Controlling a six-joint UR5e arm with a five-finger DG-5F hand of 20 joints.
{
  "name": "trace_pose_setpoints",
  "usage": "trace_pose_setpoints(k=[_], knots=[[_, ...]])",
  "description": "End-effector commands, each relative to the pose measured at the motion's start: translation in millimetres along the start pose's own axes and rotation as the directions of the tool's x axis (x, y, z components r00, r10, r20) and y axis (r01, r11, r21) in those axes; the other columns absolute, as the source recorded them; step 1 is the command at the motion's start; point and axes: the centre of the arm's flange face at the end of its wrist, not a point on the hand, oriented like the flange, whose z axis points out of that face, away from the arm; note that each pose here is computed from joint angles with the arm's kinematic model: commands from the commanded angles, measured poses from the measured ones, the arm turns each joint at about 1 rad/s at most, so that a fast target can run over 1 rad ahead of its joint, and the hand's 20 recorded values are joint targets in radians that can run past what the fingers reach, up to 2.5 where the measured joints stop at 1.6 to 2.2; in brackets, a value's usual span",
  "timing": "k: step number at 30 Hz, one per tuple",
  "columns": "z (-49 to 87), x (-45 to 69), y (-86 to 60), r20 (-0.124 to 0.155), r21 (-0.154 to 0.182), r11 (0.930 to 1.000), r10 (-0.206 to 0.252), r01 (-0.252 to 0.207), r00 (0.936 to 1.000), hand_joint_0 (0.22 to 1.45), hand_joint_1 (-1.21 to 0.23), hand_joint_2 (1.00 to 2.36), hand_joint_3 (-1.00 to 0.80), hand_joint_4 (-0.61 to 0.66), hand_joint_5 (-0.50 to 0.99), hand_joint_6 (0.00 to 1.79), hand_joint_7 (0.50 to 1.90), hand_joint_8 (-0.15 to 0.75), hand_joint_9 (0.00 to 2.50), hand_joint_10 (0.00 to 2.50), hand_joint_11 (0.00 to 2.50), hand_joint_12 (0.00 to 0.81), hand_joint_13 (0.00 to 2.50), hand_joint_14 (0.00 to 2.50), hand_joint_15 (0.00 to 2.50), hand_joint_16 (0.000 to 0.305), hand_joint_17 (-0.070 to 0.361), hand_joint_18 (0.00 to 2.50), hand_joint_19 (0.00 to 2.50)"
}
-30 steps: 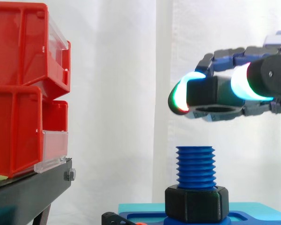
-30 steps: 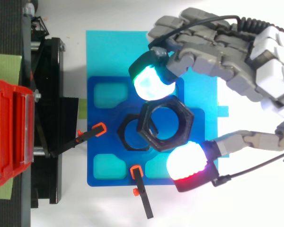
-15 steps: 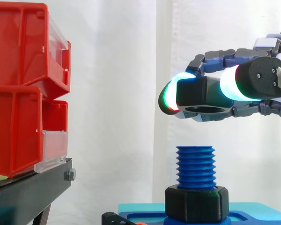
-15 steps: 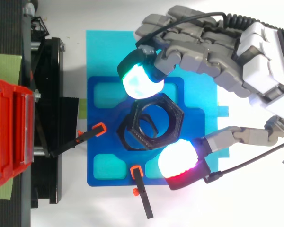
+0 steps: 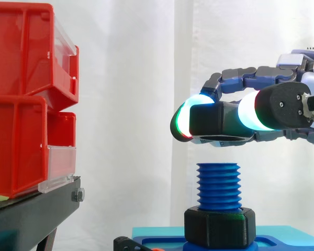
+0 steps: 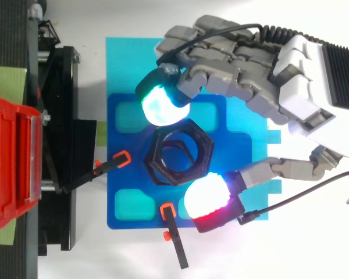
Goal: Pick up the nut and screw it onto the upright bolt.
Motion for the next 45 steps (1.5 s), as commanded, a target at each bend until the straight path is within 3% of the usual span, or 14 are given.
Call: trace_pose_setpoints(k=[1, 14, 45], knots=[[-0.2, 1.1, 1.1, -0.002, 0.000, 1.0000, -0.007, 0.007, 1.0000, 0.55, -0.68, 1.00, -0.50, 0.25, -0.18, 0.57, 1.31, 0.297, 0.38, 0.00, 0.00, 0.372, 0.38, 0.00, 0.00, 0.047, 0.105, 0.29, 0.00], [-3.9, 6.4, 3.7, -0.025, 0.005, 0.9998, -0.019, 0.019, 0.9995, 0.55, -0.68, 1.00, -0.50, 0.26, -0.18, 0.57, 1.32, 0.297, 0.39, 0.00, 0.00, 0.373, 0.39, 0.00, 0.00, 0.047, 0.106, 0.29, 0.00], [-4.6, 6.9, 3.2, -0.032, 0.006, 0.9995, -0.030, 0.030, 0.9990, 0.55, -0.68, 1.00, -0.50, 0.26, -0.18, 0.57, 1.31, 0.299, 0.39, 0.00, 0.00, 0.372, 0.39, 0.00, 0.00, 0.047, 0.106, 0.30, 0.00]])
